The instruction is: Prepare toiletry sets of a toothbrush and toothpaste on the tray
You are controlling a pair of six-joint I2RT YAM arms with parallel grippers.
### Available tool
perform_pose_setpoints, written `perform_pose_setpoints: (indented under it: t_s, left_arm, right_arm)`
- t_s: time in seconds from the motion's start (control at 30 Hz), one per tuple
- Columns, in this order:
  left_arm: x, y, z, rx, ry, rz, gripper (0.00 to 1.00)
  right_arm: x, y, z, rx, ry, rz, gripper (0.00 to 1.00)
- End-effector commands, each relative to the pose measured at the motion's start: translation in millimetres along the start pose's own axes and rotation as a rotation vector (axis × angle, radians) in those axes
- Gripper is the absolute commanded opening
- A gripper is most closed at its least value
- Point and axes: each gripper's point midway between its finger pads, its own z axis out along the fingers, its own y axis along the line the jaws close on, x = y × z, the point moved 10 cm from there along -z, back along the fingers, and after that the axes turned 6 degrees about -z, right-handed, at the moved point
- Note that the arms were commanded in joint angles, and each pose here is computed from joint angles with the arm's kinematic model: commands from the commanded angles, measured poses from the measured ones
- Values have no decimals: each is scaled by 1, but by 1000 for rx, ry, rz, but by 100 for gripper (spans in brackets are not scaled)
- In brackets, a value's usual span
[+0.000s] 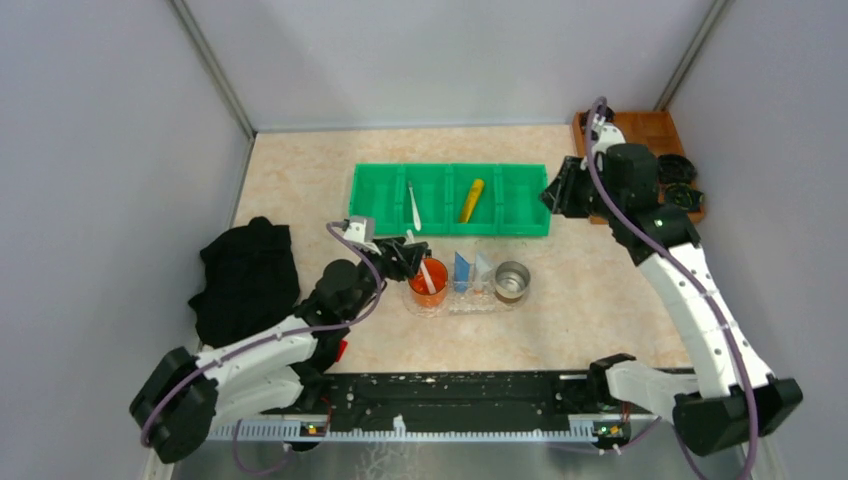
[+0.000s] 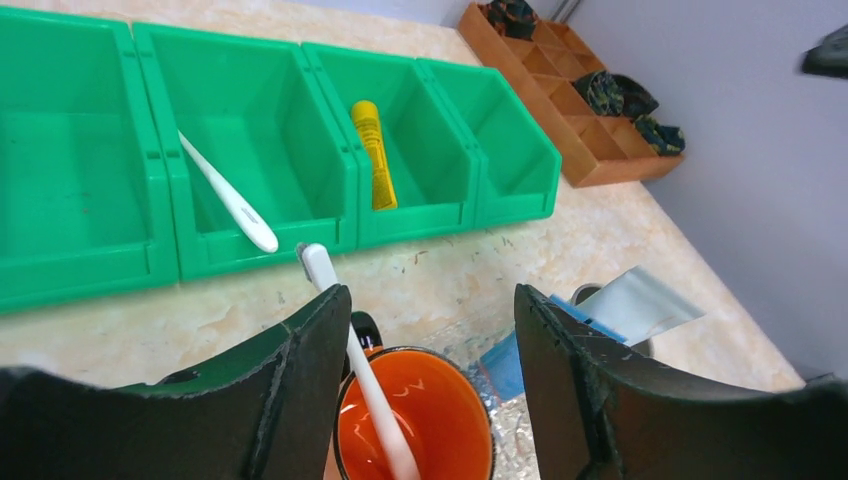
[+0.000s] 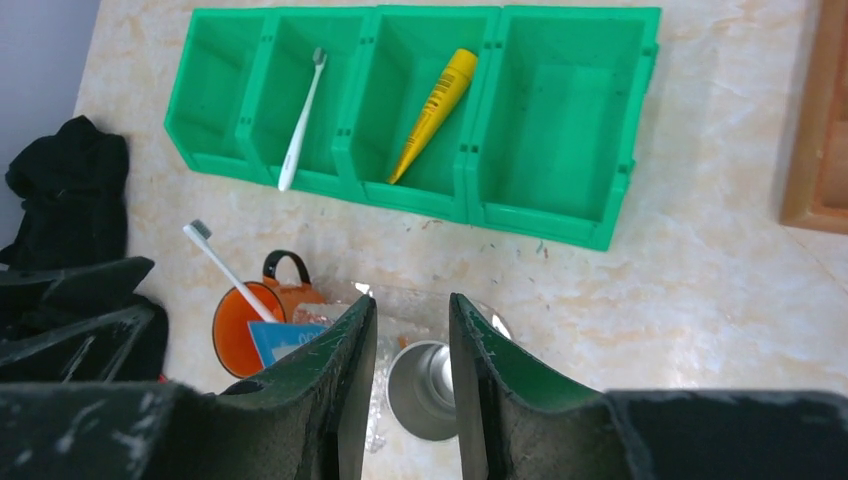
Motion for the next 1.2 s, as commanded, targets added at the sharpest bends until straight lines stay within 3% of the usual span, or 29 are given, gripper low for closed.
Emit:
perform_pose_setpoints:
  t_s: [0.0,0.27,0.63,0.87,1.17]
  left_arm:
    - [-16,-7,-9,-106,64,-45,68]
    - [-25,-10,-31,-144,94,-143,68]
    - [-33,-9,-49,-170,92,-166,67]
    - [-35,-8,-60,-202,99,-220,67]
    - [-33,-8,-67,-179,102,-240,68]
  right_arm:
    - [-32,14,31,-132,-42,-7,33]
    - [-54,39,135,-274,65,-40,32]
    - [-45,107,250,-298,204,-160,32]
    - [-22,128,291,-295,295,-152,32]
    - [9,141,310,-305,388,-126,32]
